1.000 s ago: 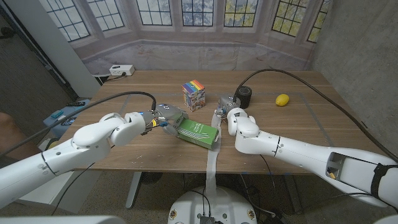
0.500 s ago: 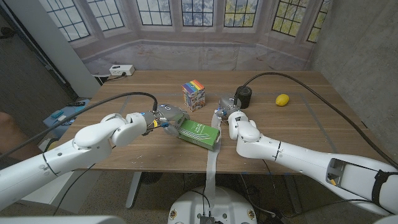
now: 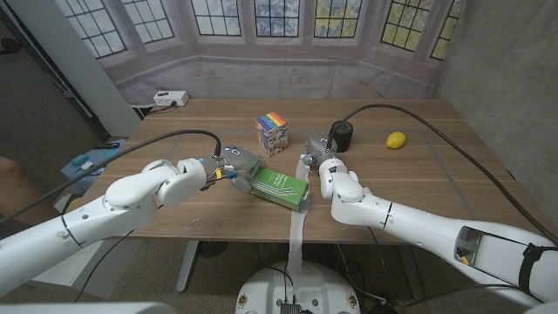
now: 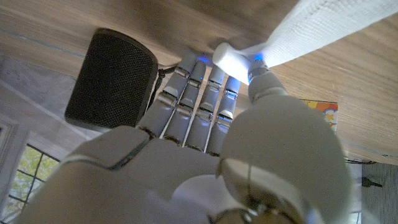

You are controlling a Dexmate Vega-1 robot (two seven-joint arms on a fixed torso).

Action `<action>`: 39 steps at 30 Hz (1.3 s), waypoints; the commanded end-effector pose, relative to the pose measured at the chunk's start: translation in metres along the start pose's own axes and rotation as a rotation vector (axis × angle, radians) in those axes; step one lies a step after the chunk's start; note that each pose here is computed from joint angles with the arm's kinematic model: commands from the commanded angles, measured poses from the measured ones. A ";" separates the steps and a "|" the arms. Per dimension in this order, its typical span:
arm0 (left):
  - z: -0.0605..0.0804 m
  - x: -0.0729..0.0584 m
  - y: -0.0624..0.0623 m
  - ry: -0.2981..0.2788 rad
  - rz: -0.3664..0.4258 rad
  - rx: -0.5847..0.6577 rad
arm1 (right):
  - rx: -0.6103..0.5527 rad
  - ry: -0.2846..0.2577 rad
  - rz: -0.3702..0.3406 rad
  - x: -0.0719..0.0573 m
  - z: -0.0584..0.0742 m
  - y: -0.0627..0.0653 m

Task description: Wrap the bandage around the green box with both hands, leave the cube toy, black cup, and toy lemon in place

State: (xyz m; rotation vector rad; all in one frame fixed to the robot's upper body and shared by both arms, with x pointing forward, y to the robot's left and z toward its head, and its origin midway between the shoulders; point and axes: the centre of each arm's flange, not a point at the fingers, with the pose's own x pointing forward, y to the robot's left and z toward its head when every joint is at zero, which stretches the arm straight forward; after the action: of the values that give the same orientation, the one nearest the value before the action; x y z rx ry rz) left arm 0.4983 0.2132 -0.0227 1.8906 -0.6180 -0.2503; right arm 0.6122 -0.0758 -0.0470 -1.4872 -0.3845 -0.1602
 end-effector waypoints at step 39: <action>0.012 0.013 0.005 0.008 0.028 -0.024 | 0.024 -0.071 -0.201 -0.023 0.014 -0.028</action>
State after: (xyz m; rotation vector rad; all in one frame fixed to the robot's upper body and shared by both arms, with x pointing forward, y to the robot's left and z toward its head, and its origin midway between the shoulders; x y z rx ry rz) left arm 0.5022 0.2037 -0.0211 1.8648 -0.6303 -0.2362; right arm 0.5911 -0.0716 -0.0362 -1.4479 -0.5456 -0.2557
